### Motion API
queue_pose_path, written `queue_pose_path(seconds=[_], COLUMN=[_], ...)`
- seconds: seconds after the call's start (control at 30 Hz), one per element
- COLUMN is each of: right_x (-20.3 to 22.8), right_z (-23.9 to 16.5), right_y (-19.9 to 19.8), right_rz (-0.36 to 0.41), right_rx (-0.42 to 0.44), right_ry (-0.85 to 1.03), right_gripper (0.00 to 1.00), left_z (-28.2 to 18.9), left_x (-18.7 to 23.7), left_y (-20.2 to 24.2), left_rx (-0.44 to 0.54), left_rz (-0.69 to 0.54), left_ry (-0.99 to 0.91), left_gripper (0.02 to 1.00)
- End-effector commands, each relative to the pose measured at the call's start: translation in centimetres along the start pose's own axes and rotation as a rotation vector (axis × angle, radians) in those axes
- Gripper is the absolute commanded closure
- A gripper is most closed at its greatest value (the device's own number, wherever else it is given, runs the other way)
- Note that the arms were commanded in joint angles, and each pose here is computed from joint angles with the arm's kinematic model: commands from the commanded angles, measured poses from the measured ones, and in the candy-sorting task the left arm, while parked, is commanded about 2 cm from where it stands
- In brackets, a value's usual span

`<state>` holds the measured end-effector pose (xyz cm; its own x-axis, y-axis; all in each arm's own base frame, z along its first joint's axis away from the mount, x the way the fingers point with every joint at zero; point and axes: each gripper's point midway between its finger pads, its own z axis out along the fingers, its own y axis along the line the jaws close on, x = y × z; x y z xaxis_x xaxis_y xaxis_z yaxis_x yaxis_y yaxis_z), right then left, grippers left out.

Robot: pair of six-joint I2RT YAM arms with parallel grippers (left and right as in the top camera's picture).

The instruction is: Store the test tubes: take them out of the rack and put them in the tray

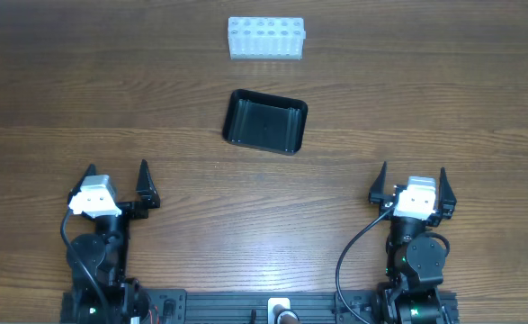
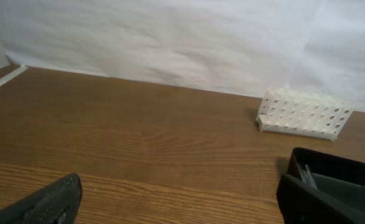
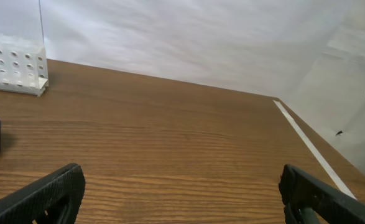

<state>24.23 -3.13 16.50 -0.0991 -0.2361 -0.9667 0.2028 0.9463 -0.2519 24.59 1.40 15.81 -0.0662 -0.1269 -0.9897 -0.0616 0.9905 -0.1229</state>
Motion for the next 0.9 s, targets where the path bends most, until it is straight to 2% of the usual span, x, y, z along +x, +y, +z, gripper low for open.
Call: queue_pose_path(seconds=[0.03, 0.2, 0.27, 0.4, 0.47, 0.57, 0.9], right_x=[0.1, 0.1, 0.1, 0.0, 0.0, 0.0, 0.0], right_z=[0.0, 0.0, -0.1, -0.3, -0.3, -0.3, -0.3], right_y=[0.3, 1.8, 2.4, 3.3, 3.3, 3.2, 3.2], right_rz=[0.001, 0.009, 0.070, 0.273, 0.264, 0.197, 0.197], right_rx=[-0.032, -0.127, -0.170, -0.223, -0.221, -0.218, -0.218], right_ry=[-0.007, -0.016, -0.015, 0.004, 0.003, -0.004, -0.004], right_gripper=[0.009, 0.009, 0.009, 0.007, 0.009, 0.007, 0.009], left_z=[0.0, 0.0, 0.0, 0.0, 0.0, 0.0, 0.0], left_x=[0.2, 0.2, 0.2, 0.2, 0.2, 0.2, 0.2], left_y=[-0.3, -0.3, -0.3, -0.3, -0.3, -0.3, -0.3], left_rx=[0.018, 0.018, 0.018, 0.018, 0.018, 0.018, 0.018], left_rz=[0.014, 0.014, 0.014, 0.014, 0.014, 0.014, 0.014], left_ry=[0.006, 0.006, 0.006, 0.006, 0.006, 0.006, 0.006], left_gripper=[0.020, 0.020, 0.020, 0.023, 0.020, 0.020, 0.020])
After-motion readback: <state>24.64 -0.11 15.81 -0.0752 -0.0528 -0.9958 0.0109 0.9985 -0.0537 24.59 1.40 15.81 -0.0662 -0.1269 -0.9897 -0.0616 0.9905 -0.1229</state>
